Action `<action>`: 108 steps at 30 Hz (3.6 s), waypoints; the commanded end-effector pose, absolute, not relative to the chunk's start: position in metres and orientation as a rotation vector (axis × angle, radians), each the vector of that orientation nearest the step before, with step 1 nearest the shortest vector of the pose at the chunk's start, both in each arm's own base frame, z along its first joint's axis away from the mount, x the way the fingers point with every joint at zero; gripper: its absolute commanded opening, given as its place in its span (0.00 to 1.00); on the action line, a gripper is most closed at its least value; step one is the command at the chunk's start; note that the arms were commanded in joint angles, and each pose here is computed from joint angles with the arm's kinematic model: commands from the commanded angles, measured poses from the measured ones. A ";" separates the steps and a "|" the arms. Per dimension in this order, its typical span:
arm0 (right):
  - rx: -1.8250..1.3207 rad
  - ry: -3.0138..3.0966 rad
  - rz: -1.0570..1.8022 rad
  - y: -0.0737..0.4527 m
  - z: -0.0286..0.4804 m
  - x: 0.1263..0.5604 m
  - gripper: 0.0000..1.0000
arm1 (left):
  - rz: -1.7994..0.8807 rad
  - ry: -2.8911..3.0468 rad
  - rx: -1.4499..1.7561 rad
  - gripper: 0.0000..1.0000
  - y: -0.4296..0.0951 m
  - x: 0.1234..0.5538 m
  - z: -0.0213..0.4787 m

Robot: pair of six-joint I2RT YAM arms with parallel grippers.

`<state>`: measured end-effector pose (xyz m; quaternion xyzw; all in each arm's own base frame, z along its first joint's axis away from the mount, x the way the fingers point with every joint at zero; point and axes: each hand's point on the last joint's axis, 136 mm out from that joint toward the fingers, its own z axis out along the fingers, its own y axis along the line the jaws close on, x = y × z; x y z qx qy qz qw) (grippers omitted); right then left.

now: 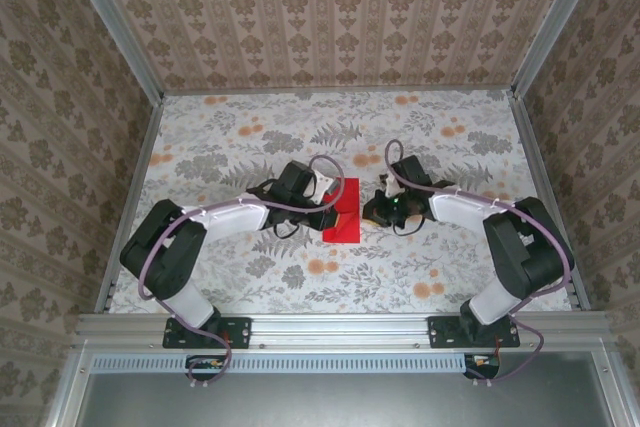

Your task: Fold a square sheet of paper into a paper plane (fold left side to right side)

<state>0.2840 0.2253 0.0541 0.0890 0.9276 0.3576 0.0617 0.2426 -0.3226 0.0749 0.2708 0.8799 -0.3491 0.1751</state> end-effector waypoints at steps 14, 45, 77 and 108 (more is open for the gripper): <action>0.175 3.017 0.864 0.239 0.008 0.262 0.04 | -0.937 2.576 0.752 0.00 -0.305 0.246 0.062; 0.122 3.078 0.774 0.230 0.002 0.252 0.04 | -0.844 2.623 0.730 0.00 -0.300 0.281 0.037; 0.115 3.107 0.764 0.230 -0.003 0.250 0.04 | -0.825 2.611 0.704 0.00 -0.301 0.293 0.035; 0.097 3.057 0.820 0.235 0.010 0.257 0.04 | -0.756 2.702 0.744 0.00 -0.294 0.280 0.009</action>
